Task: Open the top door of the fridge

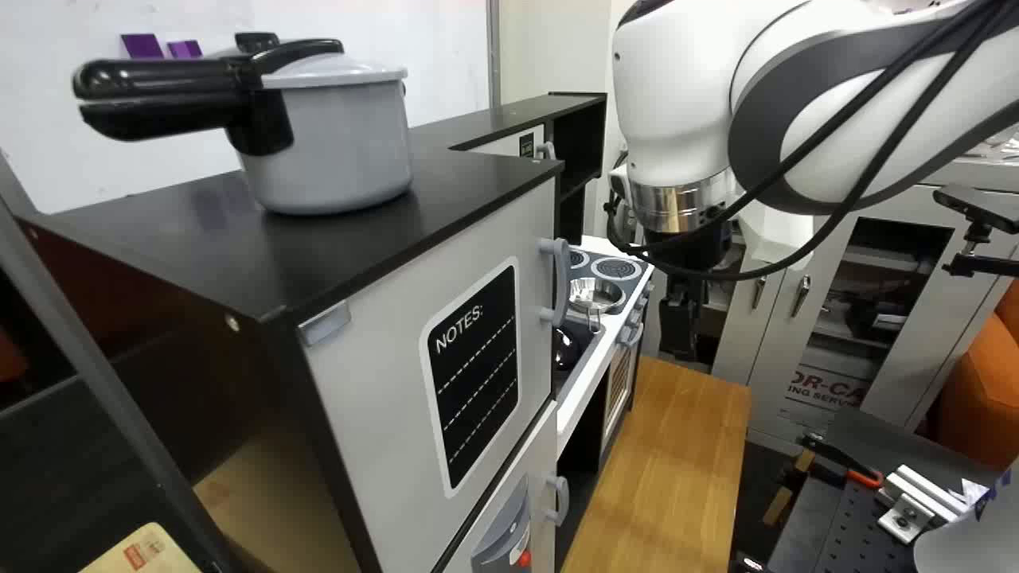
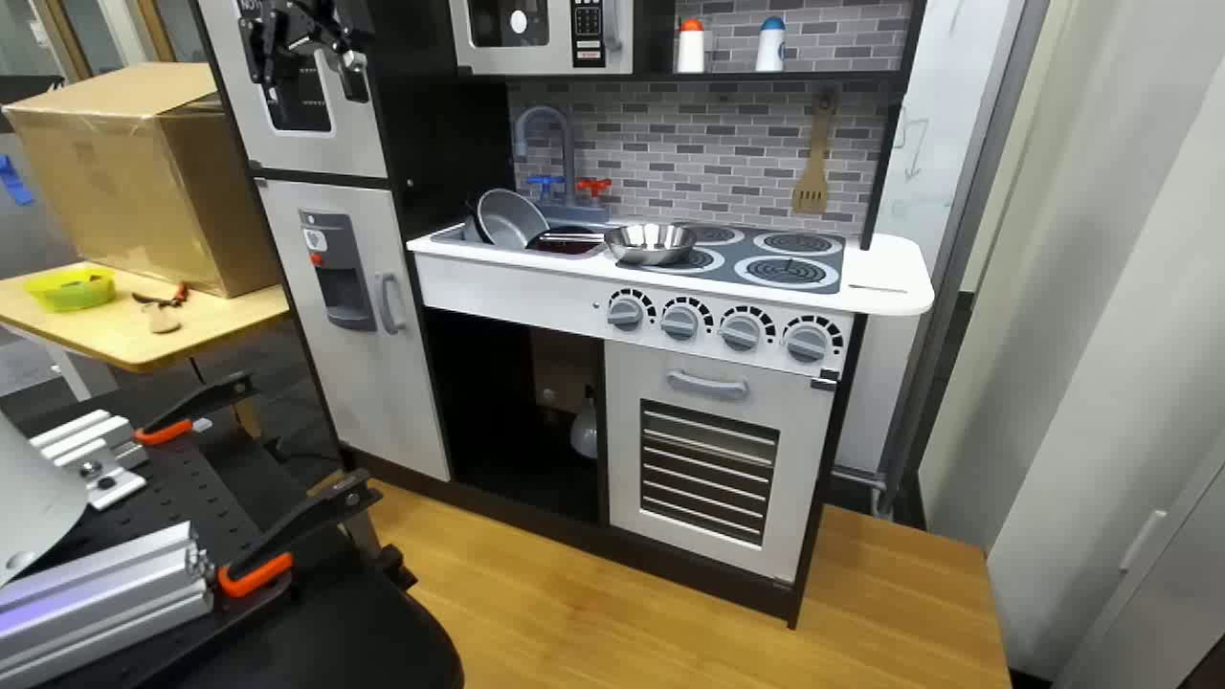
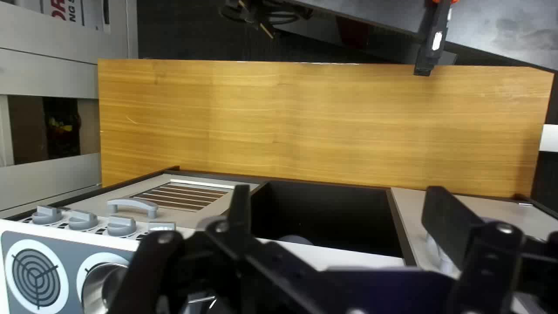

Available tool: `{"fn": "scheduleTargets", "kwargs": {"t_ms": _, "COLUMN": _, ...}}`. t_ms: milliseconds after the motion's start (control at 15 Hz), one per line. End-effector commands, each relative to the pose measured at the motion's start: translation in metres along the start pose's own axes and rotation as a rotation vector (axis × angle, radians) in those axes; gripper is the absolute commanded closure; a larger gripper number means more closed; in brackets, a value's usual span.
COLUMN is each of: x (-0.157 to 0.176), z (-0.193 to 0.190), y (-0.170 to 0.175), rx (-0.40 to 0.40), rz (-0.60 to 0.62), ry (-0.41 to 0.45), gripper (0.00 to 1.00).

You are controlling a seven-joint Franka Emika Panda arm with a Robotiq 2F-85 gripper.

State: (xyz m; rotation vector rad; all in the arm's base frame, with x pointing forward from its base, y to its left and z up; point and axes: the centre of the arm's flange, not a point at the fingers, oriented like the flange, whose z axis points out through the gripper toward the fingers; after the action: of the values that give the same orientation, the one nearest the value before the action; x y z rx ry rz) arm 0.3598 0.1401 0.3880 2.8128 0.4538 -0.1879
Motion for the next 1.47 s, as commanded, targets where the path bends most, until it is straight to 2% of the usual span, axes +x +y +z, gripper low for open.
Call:
{"fn": "scheduleTargets", "kwargs": {"t_ms": 0, "x": 0.0000, "z": 0.0000, "y": 0.0000, "rx": 0.000, "rz": 0.000, "ry": 0.000, "gripper": 0.00}}
{"fn": "scheduleTargets", "kwargs": {"t_ms": 1133, "x": 0.0000, "z": 0.0000, "y": 0.0000, "rx": 0.000, "rz": 0.000, "ry": 0.000, "gripper": 0.00}}
{"fn": "scheduleTargets", "kwargs": {"t_ms": 1400, "x": -0.0029, "z": -0.0040, "y": -0.0039, "rx": 0.019, "rz": -0.027, "ry": 0.042, "gripper": 0.00}}
